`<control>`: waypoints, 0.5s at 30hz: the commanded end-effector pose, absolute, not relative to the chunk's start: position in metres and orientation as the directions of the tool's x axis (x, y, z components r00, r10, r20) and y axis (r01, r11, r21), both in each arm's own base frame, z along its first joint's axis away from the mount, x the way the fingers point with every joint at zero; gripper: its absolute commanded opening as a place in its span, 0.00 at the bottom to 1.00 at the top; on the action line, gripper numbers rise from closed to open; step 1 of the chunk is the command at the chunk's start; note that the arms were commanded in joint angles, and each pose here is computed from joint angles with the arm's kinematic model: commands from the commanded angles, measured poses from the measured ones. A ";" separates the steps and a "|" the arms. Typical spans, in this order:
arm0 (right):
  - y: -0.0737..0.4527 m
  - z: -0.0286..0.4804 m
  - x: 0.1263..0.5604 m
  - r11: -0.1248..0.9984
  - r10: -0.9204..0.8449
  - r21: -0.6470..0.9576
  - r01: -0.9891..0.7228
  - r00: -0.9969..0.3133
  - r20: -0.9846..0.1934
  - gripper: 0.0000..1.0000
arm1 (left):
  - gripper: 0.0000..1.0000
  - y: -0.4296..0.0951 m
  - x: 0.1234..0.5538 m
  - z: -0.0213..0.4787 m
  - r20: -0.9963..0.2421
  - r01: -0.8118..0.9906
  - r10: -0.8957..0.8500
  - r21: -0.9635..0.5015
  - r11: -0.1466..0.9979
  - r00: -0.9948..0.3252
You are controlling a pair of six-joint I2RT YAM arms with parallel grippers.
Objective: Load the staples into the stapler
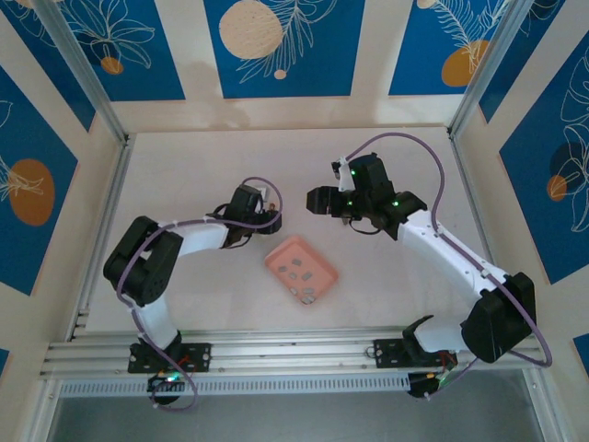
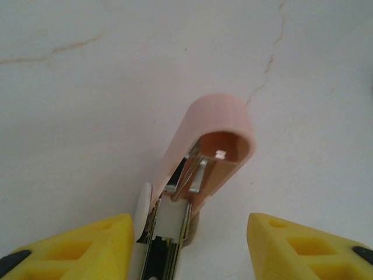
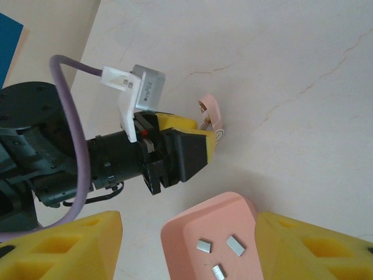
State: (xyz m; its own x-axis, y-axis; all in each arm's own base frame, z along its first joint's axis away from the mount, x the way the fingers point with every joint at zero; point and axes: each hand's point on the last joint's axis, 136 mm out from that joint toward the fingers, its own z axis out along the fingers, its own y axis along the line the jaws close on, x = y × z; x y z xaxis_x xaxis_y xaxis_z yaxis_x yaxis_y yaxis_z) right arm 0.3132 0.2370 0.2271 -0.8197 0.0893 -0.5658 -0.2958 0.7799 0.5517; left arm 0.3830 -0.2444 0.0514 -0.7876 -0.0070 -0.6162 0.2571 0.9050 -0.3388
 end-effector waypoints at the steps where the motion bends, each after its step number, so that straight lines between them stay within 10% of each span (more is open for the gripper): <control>1: 0.242 0.237 0.314 0.759 0.094 0.577 -0.302 -0.826 -0.556 0.62 | 0.54 -0.244 0.383 0.041 -0.576 0.236 -0.012 -0.355 0.905 -0.818; 15: 0.246 0.236 0.316 0.751 0.092 0.587 -0.303 -0.832 -0.547 0.62 | 0.48 -0.248 0.374 0.034 -0.543 0.243 -0.004 -0.383 0.891 -0.840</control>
